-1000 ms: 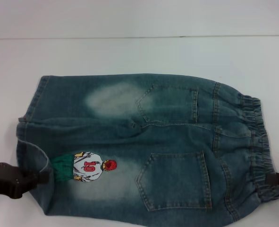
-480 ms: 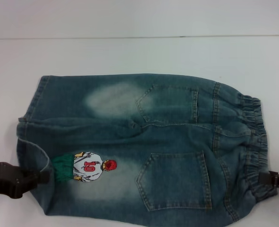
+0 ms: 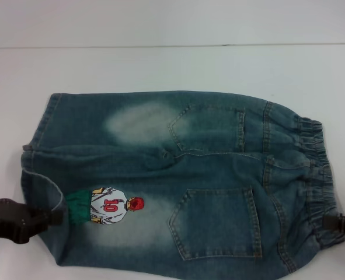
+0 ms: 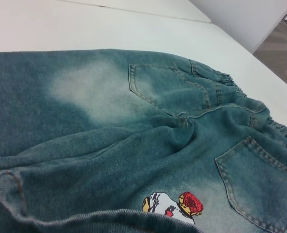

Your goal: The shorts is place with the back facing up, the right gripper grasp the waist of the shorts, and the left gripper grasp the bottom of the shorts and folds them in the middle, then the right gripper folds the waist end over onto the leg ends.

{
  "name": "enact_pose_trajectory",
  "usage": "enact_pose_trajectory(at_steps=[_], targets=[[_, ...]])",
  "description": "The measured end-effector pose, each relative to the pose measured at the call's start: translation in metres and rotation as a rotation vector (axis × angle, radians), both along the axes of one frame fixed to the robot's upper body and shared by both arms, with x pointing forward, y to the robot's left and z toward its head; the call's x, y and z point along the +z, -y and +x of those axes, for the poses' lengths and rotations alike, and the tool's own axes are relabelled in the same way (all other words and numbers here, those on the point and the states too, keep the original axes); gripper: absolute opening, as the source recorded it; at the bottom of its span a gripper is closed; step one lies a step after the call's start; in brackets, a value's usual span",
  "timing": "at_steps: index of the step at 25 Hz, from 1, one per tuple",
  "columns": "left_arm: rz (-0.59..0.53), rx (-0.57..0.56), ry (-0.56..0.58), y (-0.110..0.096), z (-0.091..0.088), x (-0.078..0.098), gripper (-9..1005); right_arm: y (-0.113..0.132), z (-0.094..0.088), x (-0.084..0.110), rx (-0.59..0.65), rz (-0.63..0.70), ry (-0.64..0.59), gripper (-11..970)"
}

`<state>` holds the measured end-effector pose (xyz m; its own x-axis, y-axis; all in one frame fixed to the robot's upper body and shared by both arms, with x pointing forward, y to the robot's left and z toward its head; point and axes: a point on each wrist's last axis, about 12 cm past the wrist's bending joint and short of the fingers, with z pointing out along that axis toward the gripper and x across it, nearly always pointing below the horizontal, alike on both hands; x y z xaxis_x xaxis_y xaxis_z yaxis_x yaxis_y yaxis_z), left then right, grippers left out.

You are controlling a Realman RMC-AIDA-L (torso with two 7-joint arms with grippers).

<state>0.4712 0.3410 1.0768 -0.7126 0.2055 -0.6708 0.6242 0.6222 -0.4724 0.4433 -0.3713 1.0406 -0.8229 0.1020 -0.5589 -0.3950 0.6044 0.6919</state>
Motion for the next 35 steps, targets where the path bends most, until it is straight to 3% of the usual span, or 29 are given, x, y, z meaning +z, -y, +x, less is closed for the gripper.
enact_pose_trajectory(at_steps=[12,17,22,35], targets=[[-0.024,-0.003,0.029,0.002,0.003,0.004,23,-0.002,0.003,0.005,0.03,0.002,0.018,127],[-0.043,0.009,0.051,0.0,0.003,0.006,23,0.003,0.005,0.015,0.0,0.057,0.062,40],[-0.096,0.067,0.116,-0.005,0.002,0.011,23,0.003,0.01,0.023,-0.038,0.119,0.096,40],[-0.203,0.309,0.237,-0.034,0.003,0.01,22,0.019,0.022,0.034,-0.343,0.372,0.172,41]])
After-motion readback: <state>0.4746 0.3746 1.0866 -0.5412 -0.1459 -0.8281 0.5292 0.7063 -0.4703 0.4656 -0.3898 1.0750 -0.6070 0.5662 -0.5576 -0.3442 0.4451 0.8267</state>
